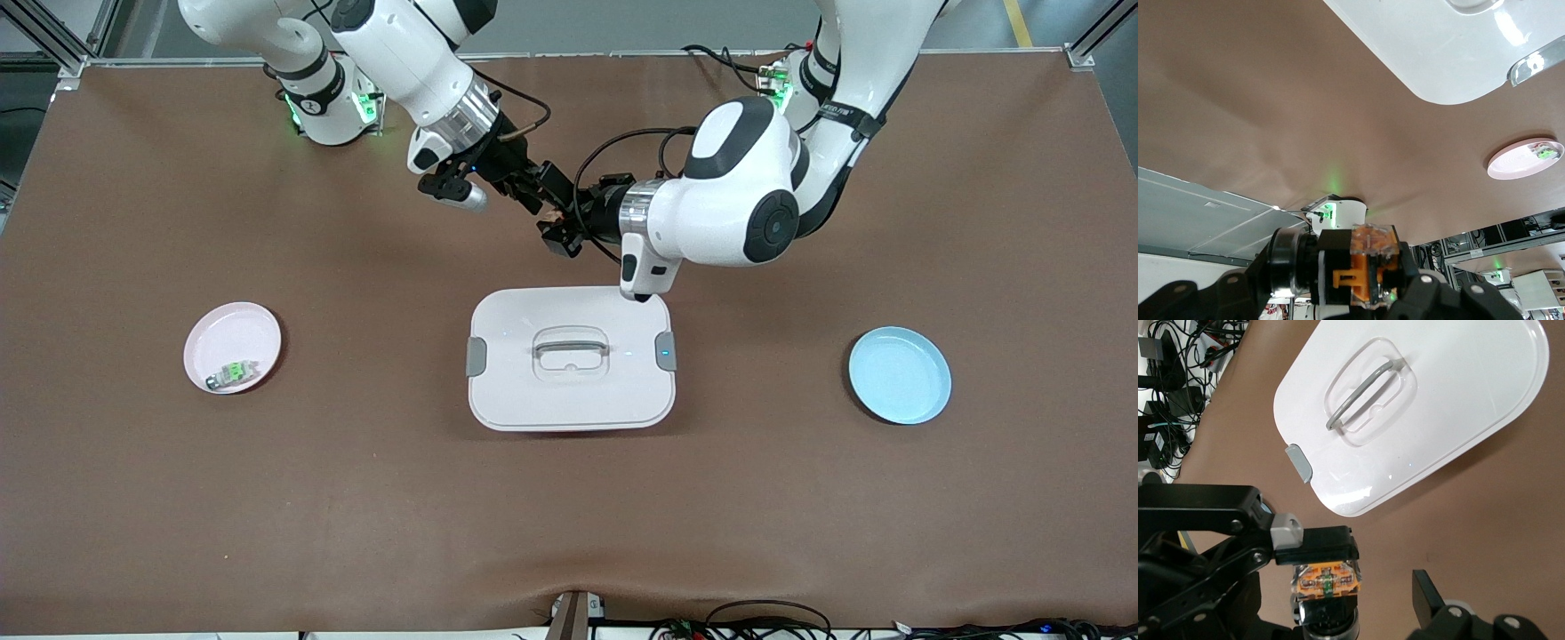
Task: Transfer orange switch to right arm and place
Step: 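Grasp the orange switch with the right gripper from the left gripper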
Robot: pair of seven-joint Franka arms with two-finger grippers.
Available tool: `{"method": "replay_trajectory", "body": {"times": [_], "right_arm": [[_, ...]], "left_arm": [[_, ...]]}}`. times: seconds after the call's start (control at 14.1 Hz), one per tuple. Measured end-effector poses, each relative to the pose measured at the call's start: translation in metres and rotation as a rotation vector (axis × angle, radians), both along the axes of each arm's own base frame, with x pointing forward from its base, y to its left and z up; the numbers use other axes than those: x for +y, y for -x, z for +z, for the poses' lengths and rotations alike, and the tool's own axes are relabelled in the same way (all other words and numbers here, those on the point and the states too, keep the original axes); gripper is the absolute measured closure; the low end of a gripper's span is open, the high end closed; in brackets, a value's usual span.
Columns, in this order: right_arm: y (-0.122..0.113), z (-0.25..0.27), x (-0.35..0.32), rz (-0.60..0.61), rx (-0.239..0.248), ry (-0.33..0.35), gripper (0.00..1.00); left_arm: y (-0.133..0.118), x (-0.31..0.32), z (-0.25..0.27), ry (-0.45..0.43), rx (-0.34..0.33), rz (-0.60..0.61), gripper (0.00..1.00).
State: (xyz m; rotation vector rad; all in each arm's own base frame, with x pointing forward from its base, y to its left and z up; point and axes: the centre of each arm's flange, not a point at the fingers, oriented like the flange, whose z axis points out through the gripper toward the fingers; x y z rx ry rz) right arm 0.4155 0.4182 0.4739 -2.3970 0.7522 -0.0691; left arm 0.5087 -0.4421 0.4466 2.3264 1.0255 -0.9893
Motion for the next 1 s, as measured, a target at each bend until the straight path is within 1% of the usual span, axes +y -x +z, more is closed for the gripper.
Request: {"method": "replay_trajectory", "body": {"times": [0.36,0.71,0.78,0.85,1.0], "right_arm": [[-0.0017,-0.0112,0.0019,0.0,0.014,0.014,0.0],[-0.0013,-0.0115,0.0025,0.002,0.015,0.014,0.0],[-0.0015,-0.01,0.0027,0.002,0.012,0.012,0.07],[-0.0018,-0.0085,0.003,0.002,0.01,0.01,0.2],[-0.0026,-0.0049,0.0039,0.002,0.005,0.005,0.41]], "left_arm": [[0.0,-0.0005,0.0009,0.001,-0.001,0.0,0.28],[0.001,-0.0017,0.0011,0.001,-0.001,-0.002,0.28],[0.0005,-0.0013,0.0001,0.0,0.0,-0.001,0.28],[-0.0001,-0.001,-0.0012,-0.001,0.002,0.0,0.28],[0.0001,-0.0018,-0.0044,-0.002,0.007,-0.002,0.28]]}}
